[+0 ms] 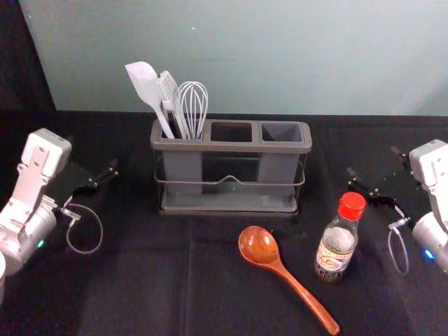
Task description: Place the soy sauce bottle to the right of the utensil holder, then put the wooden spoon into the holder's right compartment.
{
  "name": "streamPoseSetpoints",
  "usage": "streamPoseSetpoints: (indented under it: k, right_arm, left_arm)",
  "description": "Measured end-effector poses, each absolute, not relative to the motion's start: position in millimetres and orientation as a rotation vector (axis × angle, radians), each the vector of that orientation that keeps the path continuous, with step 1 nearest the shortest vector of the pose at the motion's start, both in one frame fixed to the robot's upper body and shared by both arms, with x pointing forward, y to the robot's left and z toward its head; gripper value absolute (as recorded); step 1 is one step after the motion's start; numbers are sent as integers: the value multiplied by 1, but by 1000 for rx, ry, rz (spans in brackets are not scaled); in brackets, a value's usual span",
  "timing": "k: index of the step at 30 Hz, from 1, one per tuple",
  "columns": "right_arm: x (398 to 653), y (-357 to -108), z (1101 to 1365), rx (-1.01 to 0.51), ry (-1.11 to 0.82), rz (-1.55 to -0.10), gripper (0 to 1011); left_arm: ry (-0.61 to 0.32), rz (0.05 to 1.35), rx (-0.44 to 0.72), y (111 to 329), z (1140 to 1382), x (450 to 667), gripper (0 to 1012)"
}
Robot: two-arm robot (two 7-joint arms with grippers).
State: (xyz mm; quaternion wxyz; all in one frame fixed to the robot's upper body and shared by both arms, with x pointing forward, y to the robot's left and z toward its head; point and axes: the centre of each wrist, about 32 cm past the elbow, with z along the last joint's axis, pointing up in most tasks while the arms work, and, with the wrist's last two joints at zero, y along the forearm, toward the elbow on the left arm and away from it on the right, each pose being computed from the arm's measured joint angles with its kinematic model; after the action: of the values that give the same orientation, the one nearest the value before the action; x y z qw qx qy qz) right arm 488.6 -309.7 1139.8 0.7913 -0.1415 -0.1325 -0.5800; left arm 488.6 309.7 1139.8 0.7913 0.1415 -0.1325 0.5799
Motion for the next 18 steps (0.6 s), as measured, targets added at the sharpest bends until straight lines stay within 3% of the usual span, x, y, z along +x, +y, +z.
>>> streamPoseSetpoints:
  k: [18]
  right_arm:
    - [489,-310,1140,-305,-285,-1248,1002]
  left_arm:
    - [-285,1248,304,310,1140,489,1005]
